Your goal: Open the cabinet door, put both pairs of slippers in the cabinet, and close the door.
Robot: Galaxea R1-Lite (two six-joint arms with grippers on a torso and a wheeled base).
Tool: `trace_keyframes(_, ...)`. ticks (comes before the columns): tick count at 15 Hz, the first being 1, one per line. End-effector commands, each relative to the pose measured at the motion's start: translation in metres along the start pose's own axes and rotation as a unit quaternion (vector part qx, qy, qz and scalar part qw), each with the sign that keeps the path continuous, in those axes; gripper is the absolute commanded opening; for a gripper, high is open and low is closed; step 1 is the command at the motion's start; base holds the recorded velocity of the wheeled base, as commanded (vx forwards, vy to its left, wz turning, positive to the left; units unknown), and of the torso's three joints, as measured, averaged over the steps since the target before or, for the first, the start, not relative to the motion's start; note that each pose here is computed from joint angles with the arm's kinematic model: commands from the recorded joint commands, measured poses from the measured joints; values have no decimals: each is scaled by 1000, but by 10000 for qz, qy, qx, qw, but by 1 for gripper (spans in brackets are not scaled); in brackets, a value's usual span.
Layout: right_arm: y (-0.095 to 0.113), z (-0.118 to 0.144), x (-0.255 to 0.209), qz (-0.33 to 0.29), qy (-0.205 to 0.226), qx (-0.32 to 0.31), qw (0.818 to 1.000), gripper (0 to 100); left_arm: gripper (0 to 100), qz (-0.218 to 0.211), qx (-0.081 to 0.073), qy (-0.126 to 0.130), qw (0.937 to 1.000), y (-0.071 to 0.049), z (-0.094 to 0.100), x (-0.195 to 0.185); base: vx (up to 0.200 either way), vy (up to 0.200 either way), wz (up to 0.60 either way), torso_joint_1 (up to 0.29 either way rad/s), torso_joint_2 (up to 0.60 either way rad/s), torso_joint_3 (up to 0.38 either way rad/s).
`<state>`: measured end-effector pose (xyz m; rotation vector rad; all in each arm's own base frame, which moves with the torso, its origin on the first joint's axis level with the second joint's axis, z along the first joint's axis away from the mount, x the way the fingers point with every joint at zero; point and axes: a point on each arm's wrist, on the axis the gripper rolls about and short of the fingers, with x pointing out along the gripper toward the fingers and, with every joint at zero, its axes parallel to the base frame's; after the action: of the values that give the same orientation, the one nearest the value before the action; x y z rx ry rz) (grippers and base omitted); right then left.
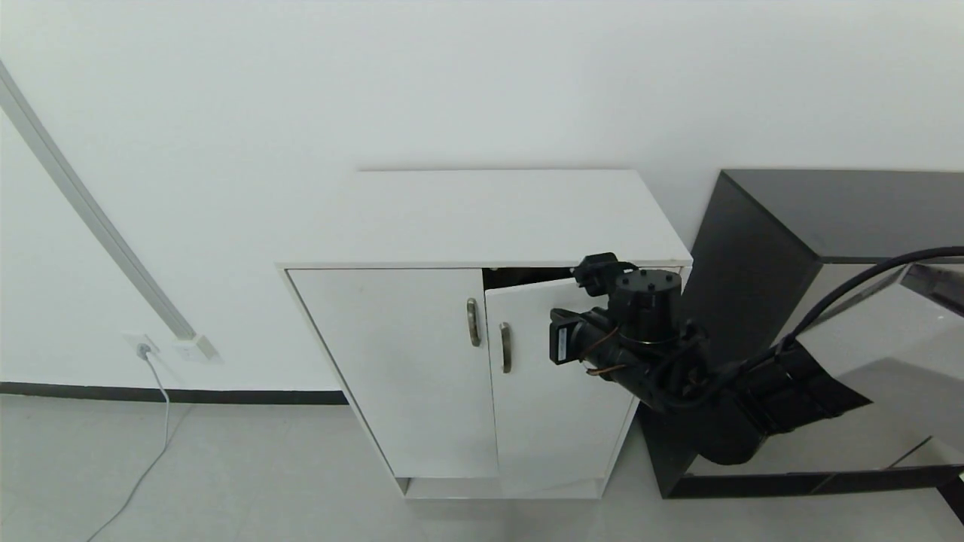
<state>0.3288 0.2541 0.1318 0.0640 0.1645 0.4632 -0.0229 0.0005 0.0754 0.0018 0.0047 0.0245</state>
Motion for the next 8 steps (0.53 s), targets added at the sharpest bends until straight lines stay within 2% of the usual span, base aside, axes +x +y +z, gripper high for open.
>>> trace_keyframes(1,-4,-2,12,-68,12,8,10000,0,0,0,-1,0,10000,0,0,0,0,0,0,0,0,0)
trace_keyframes(8,-10,-1,28,-170,-29,29,9998,0,0,0,-1,0,10000,0,0,0,0,0,0,0,0,0)
